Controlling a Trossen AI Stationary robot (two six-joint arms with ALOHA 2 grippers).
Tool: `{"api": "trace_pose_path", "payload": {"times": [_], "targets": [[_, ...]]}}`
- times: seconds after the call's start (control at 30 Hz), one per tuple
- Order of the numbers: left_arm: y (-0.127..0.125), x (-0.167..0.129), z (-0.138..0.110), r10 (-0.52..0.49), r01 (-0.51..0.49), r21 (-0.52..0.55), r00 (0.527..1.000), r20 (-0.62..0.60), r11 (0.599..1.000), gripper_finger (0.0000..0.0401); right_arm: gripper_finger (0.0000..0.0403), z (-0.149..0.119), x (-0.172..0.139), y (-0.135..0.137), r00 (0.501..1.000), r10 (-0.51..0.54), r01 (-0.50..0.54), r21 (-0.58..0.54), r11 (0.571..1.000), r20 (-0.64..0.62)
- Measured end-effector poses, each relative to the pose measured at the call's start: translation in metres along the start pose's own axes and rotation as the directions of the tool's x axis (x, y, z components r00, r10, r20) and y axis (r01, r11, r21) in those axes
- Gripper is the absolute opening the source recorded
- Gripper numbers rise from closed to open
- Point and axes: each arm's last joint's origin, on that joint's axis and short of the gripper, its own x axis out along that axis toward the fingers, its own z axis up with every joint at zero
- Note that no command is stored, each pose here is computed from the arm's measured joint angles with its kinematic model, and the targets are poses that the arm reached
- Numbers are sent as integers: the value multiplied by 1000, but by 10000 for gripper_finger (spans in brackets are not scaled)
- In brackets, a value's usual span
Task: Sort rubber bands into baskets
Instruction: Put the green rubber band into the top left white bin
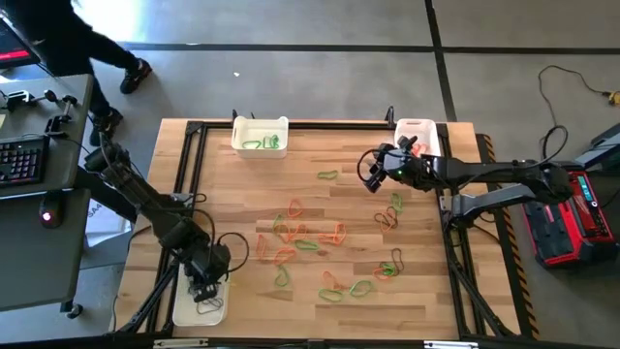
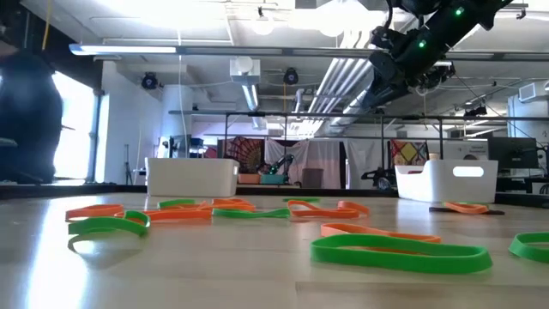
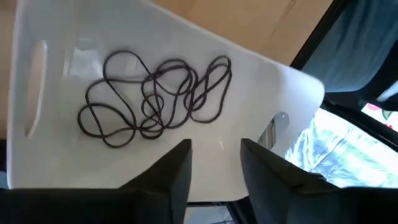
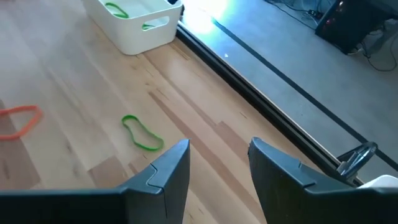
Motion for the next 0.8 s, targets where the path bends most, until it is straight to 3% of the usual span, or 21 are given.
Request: {"api": "trace_pose_path", "payload": {"times": [0.17, 0.53, 0.8], "targets": [[4, -4, 12, 10, -14, 56, 997, 71, 998, 153, 154, 0, -2, 4, 1000, 16, -16, -12, 1000, 6], [20, -21, 50, 6, -50, 184, 972, 235, 982, 155, 154, 0, -2, 5, 1000, 19, -19, -14, 1000, 7], [39, -37, 96, 97, -262, 249, 845, 526, 932, 155, 154, 0, -2, 5, 1000, 20, -20, -11, 1000, 13]]}}
